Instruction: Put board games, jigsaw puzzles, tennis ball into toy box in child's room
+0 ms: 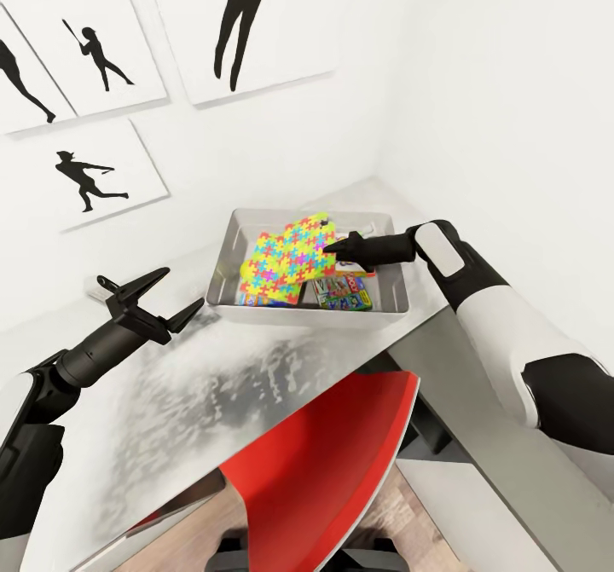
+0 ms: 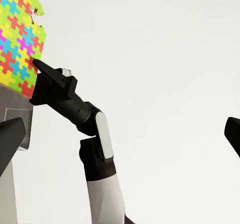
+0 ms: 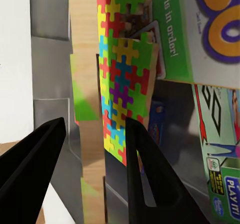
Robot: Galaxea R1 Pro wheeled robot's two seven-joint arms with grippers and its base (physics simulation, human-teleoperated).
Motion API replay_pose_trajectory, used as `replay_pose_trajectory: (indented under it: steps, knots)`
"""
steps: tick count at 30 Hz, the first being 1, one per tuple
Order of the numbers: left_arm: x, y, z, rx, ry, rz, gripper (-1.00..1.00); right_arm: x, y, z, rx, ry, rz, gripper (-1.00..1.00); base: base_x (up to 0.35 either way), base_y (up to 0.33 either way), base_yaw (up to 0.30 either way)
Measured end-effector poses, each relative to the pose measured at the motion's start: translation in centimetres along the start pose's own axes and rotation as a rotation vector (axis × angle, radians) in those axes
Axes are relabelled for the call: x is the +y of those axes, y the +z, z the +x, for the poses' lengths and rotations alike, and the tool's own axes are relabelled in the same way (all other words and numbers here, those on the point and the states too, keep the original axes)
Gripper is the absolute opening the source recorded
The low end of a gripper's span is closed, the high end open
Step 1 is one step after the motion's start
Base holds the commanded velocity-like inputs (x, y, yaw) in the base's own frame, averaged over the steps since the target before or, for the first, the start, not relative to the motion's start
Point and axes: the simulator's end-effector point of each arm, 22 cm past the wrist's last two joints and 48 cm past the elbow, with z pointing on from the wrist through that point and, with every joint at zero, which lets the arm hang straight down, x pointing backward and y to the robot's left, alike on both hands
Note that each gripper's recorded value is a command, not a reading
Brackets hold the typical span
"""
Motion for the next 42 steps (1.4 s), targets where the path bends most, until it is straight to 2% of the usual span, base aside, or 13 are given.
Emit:
replay_pose_trajectory:
  steps: [12,13,42]
  knots:
    - [0.01,0.00,-0.01,0.000,0.000,0.000,1.00,-0.47,-0.51,-0.64,-0.022,0.022,-0.003,-1.00,0.000,0.000,0.000]
    - [0.01,0.00,-0.01,0.000,0.000,0.000,1.00,-0.51,-0.55,-0.68,-0.023,0.024,-0.002,1.00,0.000,0.000,0.000]
    - [0.02,0.01,-0.01,0.000,0.000,0.000,1.00,0.15,-0.55,-0.95,-0.028,0.006,-0.007,1.00,0.000,0.000,0.000]
